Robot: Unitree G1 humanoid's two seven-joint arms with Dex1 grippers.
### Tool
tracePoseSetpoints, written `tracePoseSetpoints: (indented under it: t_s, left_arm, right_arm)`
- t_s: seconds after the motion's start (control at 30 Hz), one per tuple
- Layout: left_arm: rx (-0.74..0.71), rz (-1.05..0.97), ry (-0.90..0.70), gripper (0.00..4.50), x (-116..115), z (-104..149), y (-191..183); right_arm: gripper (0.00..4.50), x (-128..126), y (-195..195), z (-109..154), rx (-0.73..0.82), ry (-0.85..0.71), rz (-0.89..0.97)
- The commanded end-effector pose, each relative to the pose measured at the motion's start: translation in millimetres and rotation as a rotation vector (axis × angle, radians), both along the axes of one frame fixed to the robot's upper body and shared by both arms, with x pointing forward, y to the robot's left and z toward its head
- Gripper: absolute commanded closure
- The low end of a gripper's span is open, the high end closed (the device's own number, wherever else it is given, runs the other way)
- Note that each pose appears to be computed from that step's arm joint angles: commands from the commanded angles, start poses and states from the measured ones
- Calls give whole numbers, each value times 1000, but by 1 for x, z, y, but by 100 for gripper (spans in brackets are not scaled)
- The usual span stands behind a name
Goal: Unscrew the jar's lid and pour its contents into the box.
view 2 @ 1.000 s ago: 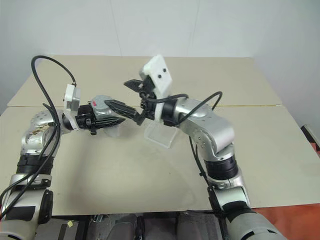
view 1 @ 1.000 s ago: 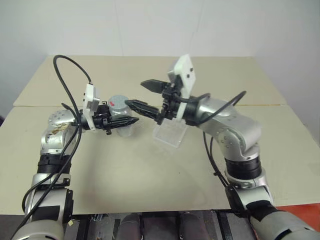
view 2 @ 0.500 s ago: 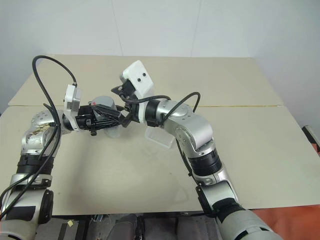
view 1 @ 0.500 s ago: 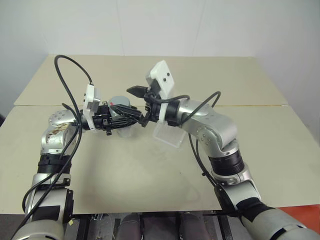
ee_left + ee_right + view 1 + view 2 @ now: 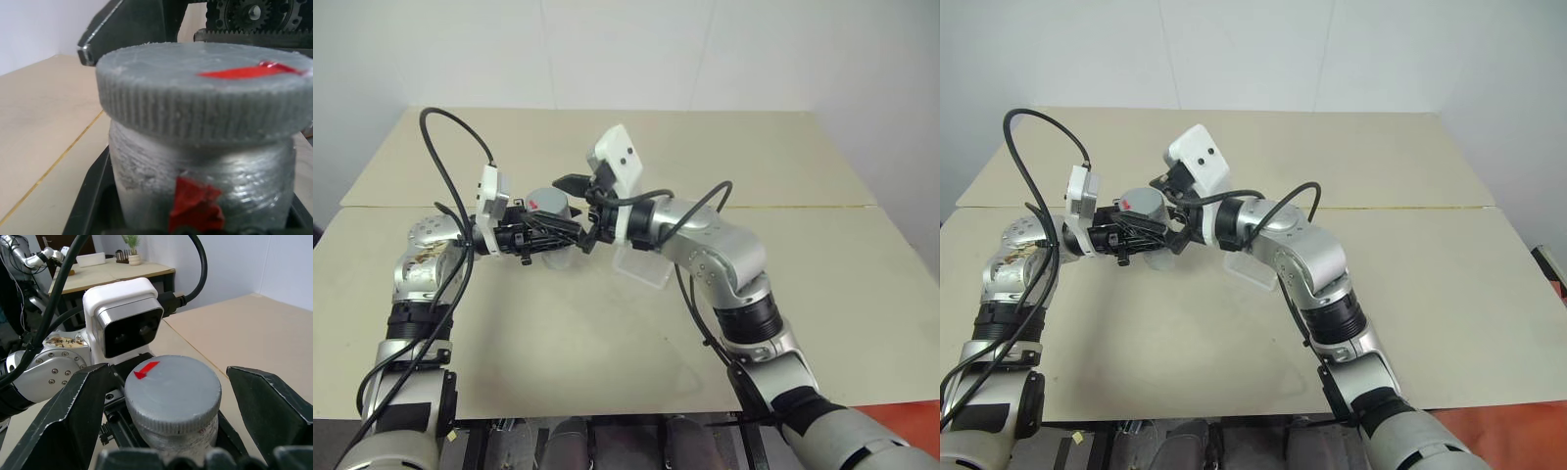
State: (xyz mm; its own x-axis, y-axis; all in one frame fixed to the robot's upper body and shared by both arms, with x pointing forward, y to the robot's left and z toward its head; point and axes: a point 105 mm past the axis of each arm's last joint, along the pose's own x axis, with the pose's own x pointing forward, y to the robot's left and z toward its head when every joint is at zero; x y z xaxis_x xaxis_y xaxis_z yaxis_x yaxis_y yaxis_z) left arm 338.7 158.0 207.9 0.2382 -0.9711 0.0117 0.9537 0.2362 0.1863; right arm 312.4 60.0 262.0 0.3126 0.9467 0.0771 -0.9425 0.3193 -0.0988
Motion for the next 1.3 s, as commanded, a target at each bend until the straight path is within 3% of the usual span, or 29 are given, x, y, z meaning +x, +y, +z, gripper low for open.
tracePoseSetpoints:
  t_s: [0.03,0.07,0.17,0.3,0.57,0.87,1.3]
  left_arm:
    - [2,-8,-58,248,-4,12,1]
    - [2,-8,-57,248,-4,12,1]
    - [3,-9,-56,248,-4,12,1]
    - [5,-8,-55,248,-4,12,2]
    - [5,-13,-51,248,-4,11,0]
    - [49,-68,24,248,-13,-14,0]
    - [94,-179,88,248,-32,-31,-1]
  right_arm:
    - [6,-7,4,16,34,-63,26]
    - [6,-7,4,16,33,-63,28]
    - [60,-7,4,15,30,-57,28]
    - [179,-5,5,12,21,-51,22]
    - [179,-2,4,12,7,-55,14]
    - [179,-4,-10,37,60,-95,45]
    - [179,-6,-30,58,101,-154,49]
